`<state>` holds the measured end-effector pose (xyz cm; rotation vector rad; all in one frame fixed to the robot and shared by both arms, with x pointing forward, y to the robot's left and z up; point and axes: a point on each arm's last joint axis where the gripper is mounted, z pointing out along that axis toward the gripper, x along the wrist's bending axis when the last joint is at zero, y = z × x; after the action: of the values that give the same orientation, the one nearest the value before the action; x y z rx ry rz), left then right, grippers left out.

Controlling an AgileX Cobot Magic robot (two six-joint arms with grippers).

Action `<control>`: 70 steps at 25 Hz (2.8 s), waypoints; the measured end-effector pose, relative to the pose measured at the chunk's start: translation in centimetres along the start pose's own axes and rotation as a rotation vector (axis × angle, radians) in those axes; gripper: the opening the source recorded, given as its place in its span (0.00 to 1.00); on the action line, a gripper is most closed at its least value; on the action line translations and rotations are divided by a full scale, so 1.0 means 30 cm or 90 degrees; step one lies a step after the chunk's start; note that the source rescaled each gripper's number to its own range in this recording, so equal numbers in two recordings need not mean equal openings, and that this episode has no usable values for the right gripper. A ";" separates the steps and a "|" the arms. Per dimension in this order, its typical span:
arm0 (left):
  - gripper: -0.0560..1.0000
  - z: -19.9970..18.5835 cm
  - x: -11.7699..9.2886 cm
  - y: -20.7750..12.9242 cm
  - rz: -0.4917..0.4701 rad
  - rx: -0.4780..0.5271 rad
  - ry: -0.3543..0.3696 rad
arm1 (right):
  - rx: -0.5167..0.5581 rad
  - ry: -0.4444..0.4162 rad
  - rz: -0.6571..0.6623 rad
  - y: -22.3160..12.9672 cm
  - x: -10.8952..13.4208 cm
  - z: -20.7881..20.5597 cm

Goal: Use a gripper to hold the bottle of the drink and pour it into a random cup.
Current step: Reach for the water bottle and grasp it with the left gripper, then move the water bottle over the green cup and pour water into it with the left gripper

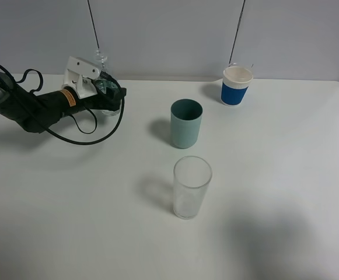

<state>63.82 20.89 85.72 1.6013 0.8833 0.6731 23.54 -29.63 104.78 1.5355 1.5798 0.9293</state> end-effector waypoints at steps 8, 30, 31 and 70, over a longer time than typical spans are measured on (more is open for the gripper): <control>0.10 0.003 0.001 0.001 -0.007 -0.001 0.000 | 0.000 0.000 0.000 0.000 0.000 0.000; 0.10 -0.023 -0.146 0.261 0.202 0.012 0.053 | 0.000 0.000 0.000 0.000 0.000 0.000; 0.10 -0.022 -0.158 0.269 0.217 0.014 0.058 | 0.000 0.000 0.000 0.000 0.000 0.000; 0.10 -0.084 -0.477 0.284 0.664 0.212 0.148 | 0.000 0.000 0.000 0.000 0.000 0.000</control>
<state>55.44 9.62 95.04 2.3070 0.2501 1.5092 23.54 -29.63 104.78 1.5355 1.5798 0.9293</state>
